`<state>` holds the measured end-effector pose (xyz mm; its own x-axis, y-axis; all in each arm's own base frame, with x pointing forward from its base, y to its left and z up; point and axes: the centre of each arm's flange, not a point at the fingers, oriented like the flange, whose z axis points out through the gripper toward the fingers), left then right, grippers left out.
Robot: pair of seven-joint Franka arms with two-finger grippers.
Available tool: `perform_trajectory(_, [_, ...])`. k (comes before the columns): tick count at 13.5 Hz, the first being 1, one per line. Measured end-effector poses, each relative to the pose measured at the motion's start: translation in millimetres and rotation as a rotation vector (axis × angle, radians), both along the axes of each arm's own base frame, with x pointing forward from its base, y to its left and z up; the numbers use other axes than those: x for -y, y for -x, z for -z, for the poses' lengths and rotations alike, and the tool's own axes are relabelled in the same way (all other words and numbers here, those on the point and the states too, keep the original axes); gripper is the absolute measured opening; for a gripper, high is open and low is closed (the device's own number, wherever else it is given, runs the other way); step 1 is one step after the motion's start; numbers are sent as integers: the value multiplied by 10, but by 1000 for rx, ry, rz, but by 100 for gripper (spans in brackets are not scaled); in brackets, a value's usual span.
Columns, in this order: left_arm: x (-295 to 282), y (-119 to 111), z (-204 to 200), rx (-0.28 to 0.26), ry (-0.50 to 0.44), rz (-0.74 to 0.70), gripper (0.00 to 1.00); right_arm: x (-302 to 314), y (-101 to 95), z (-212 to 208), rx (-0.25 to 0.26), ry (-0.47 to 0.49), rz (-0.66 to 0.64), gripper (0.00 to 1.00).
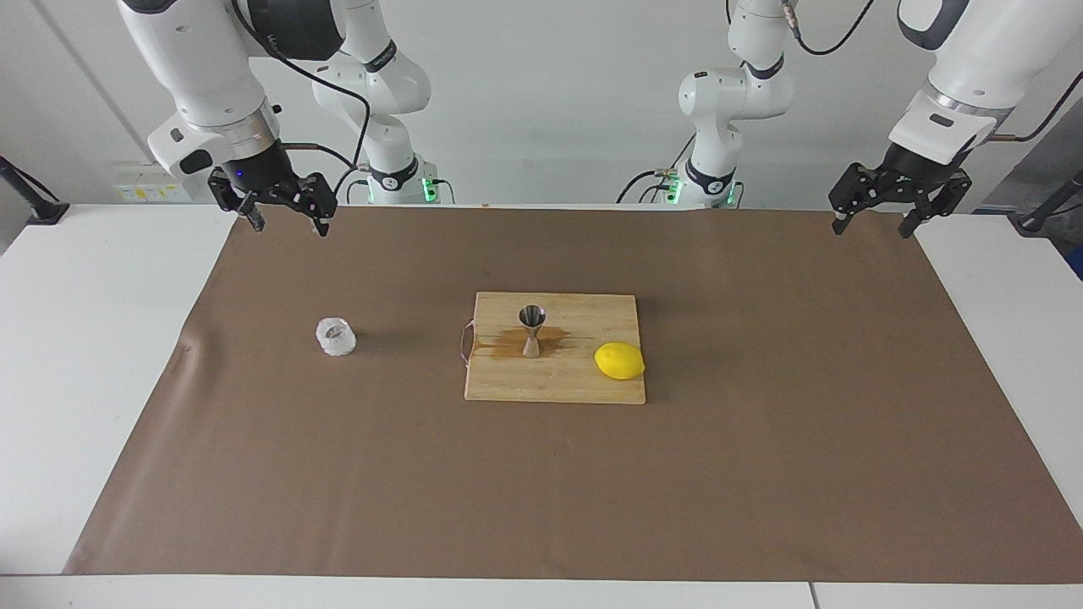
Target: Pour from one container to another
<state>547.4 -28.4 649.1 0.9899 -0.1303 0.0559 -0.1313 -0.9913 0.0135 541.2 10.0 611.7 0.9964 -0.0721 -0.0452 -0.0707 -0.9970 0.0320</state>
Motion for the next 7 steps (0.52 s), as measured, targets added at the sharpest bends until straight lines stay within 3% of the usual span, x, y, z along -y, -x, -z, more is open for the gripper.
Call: perform_trajectory(7, [65,8,6,-5,7,10,100,0,0,0,0,0,0,100])
